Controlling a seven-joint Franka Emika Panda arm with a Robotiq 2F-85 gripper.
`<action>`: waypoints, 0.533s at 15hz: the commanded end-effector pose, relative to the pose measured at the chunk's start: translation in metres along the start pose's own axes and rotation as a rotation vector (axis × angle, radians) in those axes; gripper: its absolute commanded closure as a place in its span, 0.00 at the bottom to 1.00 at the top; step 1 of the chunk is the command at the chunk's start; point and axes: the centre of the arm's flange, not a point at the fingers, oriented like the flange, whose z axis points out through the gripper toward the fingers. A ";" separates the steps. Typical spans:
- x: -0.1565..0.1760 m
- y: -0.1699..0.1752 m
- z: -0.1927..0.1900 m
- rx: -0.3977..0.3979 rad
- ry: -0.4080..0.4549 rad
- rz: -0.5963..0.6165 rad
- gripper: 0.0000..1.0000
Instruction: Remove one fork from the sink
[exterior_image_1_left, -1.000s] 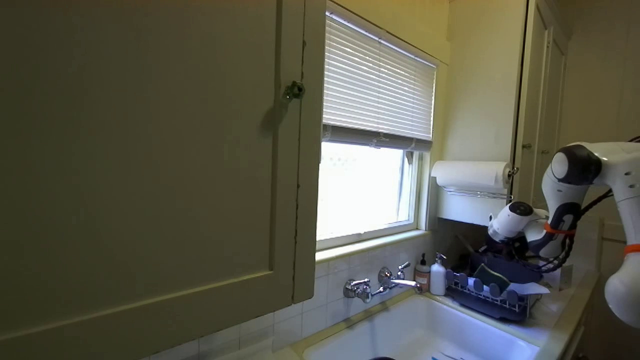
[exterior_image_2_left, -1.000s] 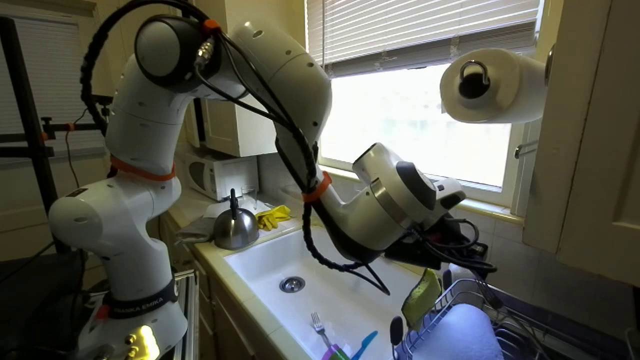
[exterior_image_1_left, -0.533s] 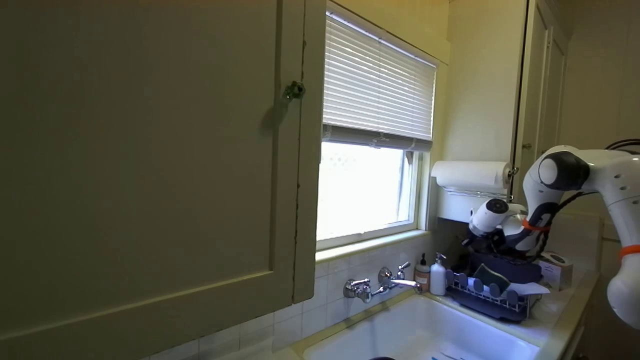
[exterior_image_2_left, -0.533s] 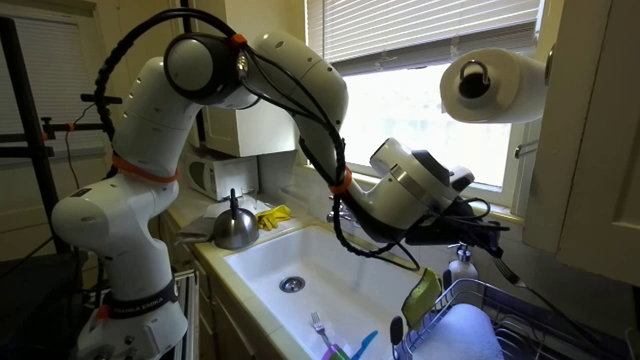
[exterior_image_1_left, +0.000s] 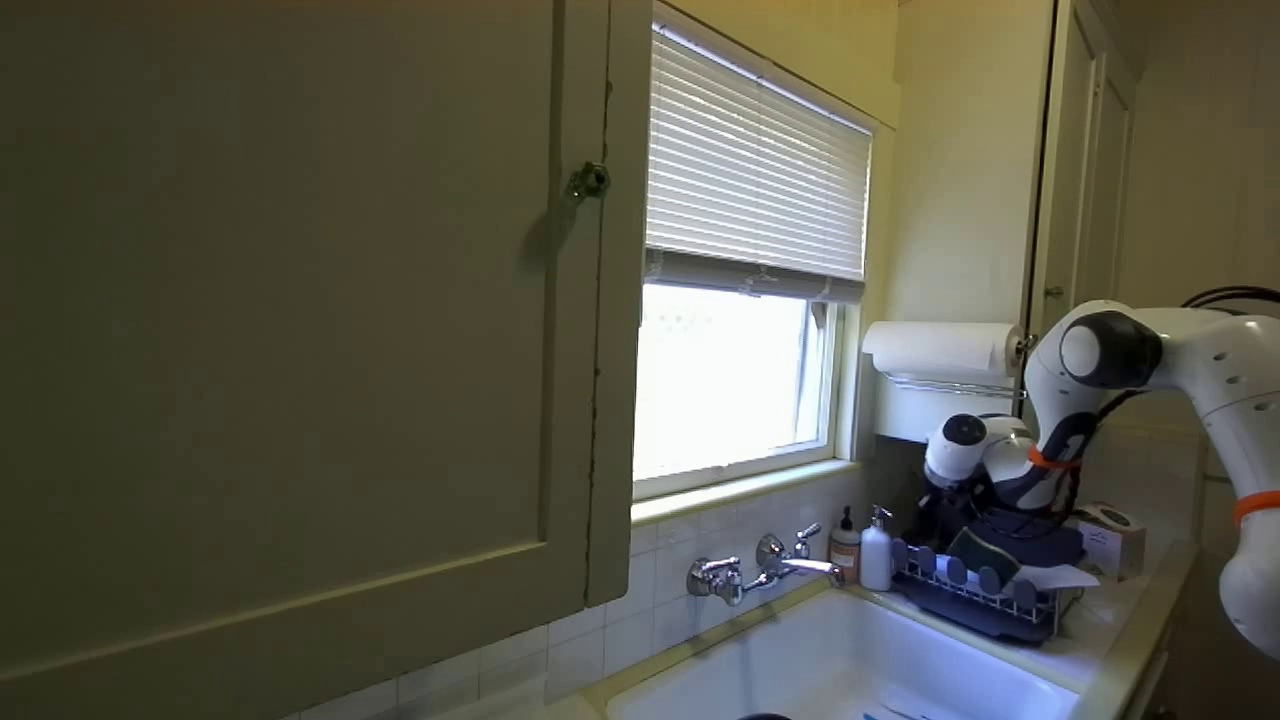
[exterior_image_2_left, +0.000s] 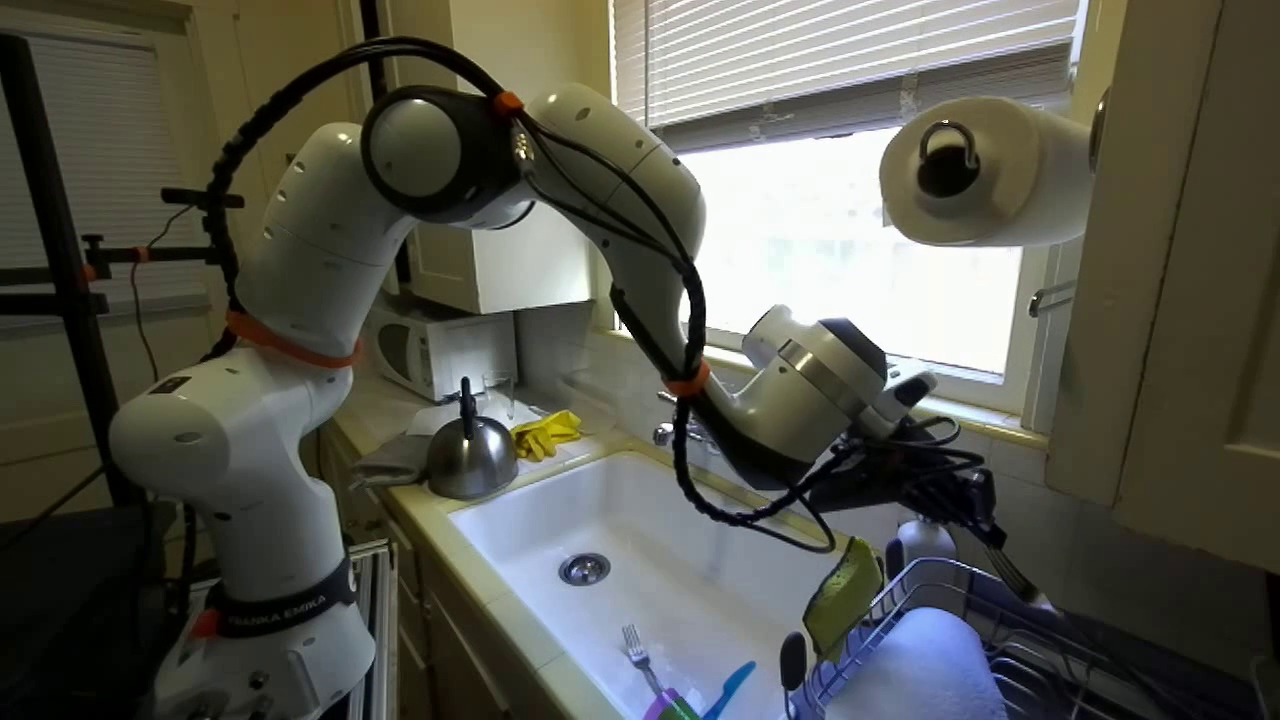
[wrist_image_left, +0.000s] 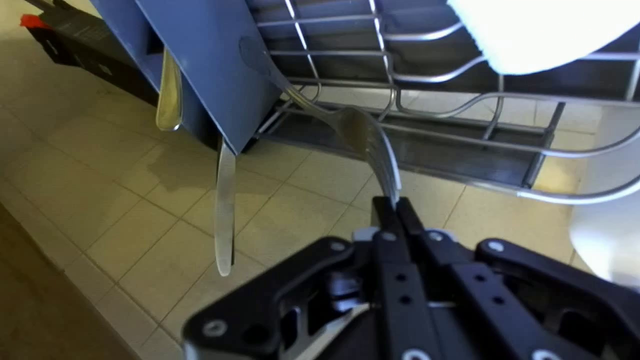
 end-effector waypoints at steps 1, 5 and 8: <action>-0.021 -0.015 0.008 0.002 -0.058 -0.005 0.72; -0.012 -0.016 -0.005 0.015 -0.051 0.038 0.51; 0.021 0.001 -0.045 -0.026 -0.022 0.122 0.27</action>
